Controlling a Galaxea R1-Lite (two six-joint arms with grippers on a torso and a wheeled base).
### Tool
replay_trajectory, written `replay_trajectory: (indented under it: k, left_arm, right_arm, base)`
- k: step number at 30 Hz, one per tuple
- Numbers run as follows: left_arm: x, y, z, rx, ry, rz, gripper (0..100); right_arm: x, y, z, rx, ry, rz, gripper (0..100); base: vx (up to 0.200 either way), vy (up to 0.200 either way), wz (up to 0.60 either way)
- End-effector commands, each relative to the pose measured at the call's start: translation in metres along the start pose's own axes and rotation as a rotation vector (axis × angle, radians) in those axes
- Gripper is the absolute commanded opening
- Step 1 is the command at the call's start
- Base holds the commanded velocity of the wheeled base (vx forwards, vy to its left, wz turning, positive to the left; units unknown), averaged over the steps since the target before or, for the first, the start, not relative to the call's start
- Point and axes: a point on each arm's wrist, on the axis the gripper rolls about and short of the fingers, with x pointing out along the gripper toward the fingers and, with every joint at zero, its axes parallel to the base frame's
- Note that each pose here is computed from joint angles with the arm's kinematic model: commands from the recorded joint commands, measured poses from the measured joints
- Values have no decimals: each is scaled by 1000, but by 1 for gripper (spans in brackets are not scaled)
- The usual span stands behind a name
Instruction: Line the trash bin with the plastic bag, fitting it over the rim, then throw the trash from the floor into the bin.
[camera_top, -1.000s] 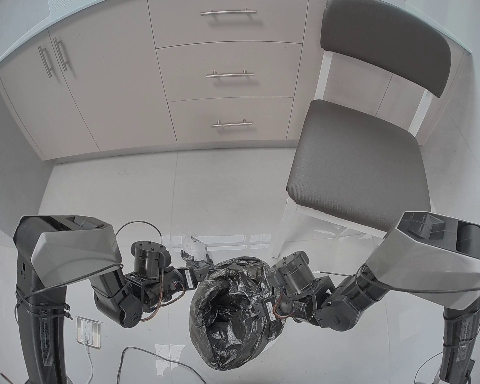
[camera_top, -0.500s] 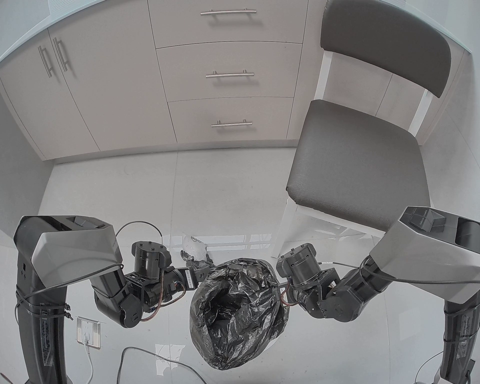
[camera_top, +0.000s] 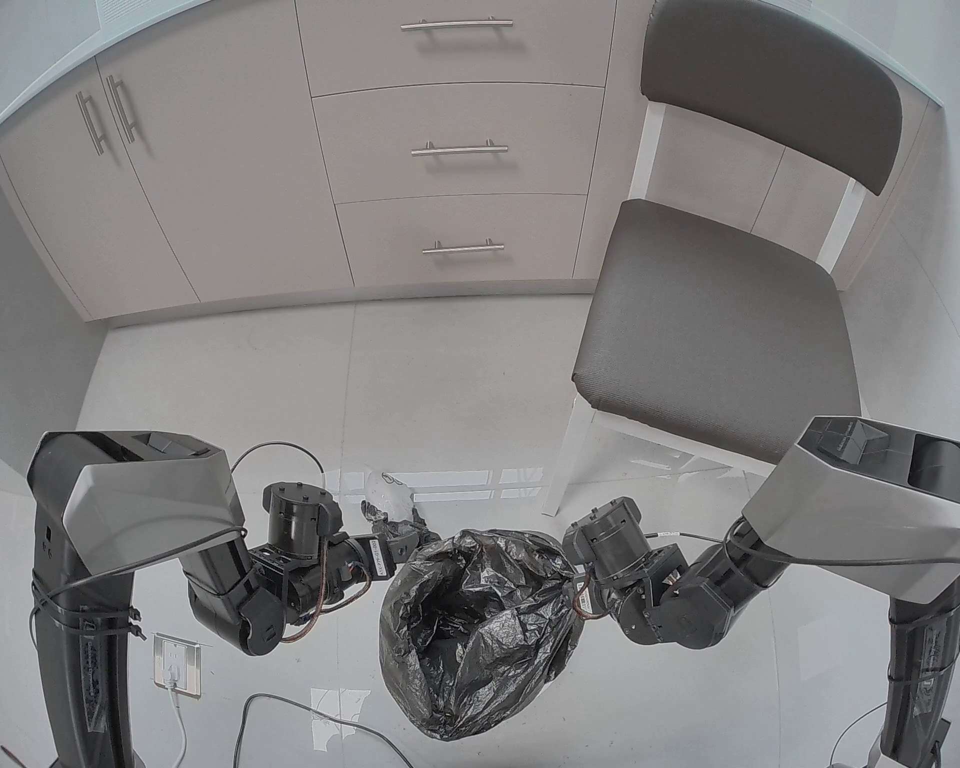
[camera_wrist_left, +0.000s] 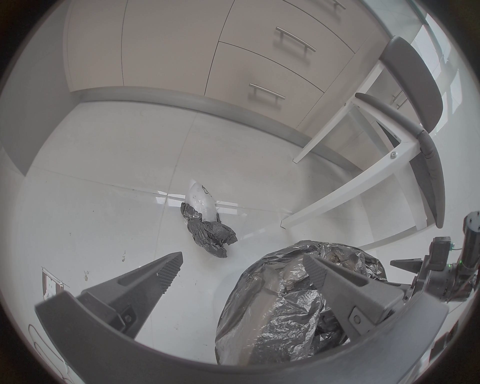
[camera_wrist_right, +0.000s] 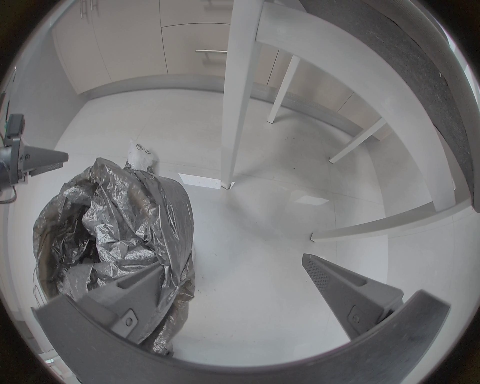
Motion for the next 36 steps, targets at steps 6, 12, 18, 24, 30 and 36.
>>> replay_trajectory:
  k: [6,12,18,24,30,36]
  left_arm:
    - [1,0,1,-2,-6,-1,100]
    - [-1,-1,2,-2,-8,0,100]
    - [-1,0,1,-3,-6,3,100]
    - [0,-1,2,-1,-10,-2,100]
    - [0,-1,2,-2,-8,0,100]
    - [-1,0,2,-3,-6,3,100]
  right_arm:
    - [-3,-10,-22,-48,76,-25,100]
    - [-3,-11,-29,-58,97,-31,100]
    - [-4,-15,-45,-73,143,-42,100]
    - [-6,-22,-59,-91,186,-49,100]
    - [2,-22,-69,-95,221,-49,100]
    - [14,-14,-72,-65,192,23,100]
  base:
    - [0,0,0]
    - [0,0,0]
    - [0,0,0]
    - [0,0,0]
    - [0,0,0]
    - [0,0,0]
